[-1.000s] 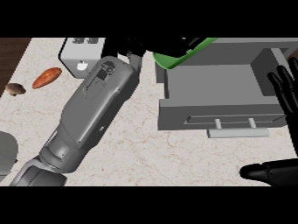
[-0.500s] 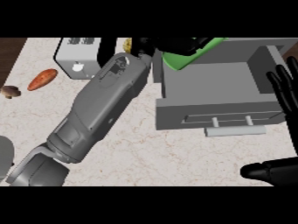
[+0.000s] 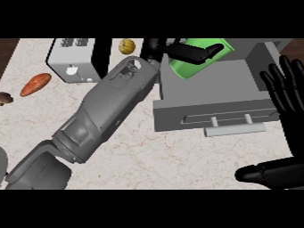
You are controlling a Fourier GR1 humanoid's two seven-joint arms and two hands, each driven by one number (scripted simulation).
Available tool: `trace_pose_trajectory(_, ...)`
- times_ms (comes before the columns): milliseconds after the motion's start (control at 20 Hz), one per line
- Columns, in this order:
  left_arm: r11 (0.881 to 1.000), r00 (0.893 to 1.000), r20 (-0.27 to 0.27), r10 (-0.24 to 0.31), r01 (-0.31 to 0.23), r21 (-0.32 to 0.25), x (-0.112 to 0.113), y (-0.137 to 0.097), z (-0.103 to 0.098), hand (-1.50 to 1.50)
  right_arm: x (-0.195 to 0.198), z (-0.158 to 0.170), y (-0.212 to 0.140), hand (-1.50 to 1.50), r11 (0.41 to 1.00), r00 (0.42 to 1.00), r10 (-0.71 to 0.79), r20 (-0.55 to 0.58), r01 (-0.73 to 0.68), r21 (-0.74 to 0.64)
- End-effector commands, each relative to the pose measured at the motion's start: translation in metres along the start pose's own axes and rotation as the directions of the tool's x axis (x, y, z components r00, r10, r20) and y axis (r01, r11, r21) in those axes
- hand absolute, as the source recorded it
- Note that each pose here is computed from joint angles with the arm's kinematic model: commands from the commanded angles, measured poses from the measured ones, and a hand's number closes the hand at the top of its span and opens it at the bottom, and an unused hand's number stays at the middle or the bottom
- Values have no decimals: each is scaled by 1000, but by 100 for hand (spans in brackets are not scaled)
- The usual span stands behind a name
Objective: Pick up the cup, place it into the drawer and close the drawer
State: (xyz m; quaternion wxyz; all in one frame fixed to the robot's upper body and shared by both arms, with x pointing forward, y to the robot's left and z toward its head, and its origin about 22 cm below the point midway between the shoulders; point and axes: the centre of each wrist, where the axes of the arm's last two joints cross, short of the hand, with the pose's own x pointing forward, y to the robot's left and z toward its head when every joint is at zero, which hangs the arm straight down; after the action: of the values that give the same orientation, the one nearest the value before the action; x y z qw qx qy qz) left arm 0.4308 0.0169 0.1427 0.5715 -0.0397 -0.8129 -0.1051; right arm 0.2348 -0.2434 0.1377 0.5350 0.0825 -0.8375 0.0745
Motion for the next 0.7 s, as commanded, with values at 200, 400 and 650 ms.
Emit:
trace_pose_trajectory(200, 990, 989, -27, -144, 143, -6, -1, -7, -1, -150, -9, -8, -3, -150, 1000, 1000, 6, 23, -6, 17)
trace_pose_trajectory(400, 987, 986, -25, -162, 162, -5, -1, -12, 1, -150, 4, -20, 4, -150, 999, 999, -28, 32, 27, 25)
trace_pose_trajectory(650, 999, 999, -11, -32, 32, -13, -2, -14, 6, -150, 8, 0, 9, -150, 997, 997, -67, 50, 65, 36)
